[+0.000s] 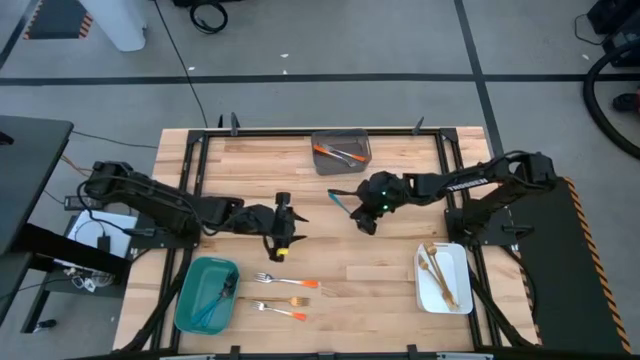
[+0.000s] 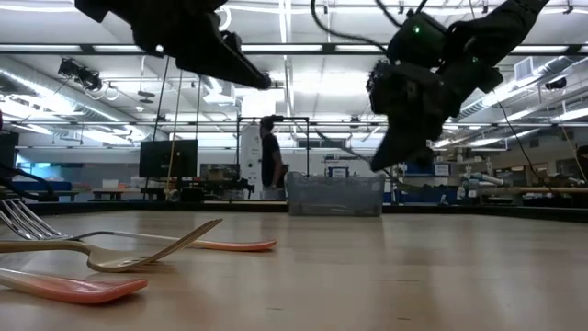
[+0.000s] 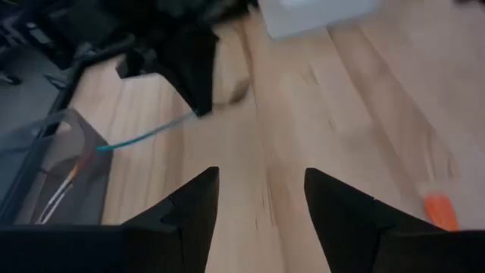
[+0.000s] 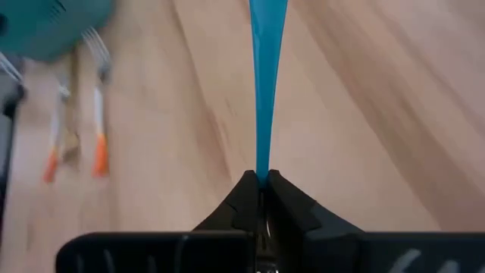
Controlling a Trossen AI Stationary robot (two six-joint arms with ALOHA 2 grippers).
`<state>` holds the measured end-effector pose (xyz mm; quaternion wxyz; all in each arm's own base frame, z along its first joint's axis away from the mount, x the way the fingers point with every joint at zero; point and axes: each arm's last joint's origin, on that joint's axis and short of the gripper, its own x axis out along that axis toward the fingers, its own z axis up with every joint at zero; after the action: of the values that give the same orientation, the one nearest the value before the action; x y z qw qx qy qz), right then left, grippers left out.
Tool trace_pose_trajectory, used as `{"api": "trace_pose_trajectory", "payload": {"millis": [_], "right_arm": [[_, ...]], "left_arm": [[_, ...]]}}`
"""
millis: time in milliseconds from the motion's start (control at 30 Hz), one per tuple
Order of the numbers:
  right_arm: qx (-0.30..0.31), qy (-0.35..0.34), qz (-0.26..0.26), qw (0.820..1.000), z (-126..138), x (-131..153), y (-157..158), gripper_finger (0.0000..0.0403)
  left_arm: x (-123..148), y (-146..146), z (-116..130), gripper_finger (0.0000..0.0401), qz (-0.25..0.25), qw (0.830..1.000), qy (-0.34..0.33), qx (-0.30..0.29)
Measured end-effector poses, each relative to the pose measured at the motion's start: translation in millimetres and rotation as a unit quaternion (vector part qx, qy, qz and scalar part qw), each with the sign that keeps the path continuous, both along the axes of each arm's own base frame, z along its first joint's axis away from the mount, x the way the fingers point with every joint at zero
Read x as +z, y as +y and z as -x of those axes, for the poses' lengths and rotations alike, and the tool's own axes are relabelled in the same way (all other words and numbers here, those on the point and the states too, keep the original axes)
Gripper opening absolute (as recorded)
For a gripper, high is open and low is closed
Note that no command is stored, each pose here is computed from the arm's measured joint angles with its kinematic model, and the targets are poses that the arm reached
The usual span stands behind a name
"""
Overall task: Sort silverware by color (type)
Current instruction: Put the blue fork into the green bin
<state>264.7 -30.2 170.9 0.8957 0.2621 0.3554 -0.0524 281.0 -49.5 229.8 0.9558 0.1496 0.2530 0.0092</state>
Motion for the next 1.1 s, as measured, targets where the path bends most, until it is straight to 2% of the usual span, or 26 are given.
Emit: {"api": "trace_pose_trajectory", "payload": {"millis": [200, 400, 567, 767, 1100], "right_arm": [[-0.016, -0.099, 0.072, 0.992, -13.6, 15.9, 15.1, 0.0024], [0.001, -0.204, 0.132, 0.97, -22.6, 34.7, 29.2, 0.0024], [0.05, -0.267, 0.134, 0.953, -25.4, 45.5, 37.1, 0.0024], [0.084, -0.3, 0.141, 0.94, -26.0, 51.2, 46.1, 0.0024], [0.094, -0.328, 0.169, 0.925, -26.9, 55.8, 51.3, 0.0024]], "left_arm": [[5.9, 9.0, -8.7, 0.0193, 0.066, 0.995, -0.058, 0.046], [12.6, 17.3, -14.0, 0.0192, 0.11, 0.985, -0.107, 0.074], [24.7, 19.0, -18.1, 0.0192, 0.126, 0.975, -0.171, 0.063], [35.1, 17.7, -19.7, 0.0192, 0.144, 0.964, -0.22, 0.036], [21.9, 19.7, -33.9, 0.0192, 0.182, 0.952, -0.239, 0.051]]}}
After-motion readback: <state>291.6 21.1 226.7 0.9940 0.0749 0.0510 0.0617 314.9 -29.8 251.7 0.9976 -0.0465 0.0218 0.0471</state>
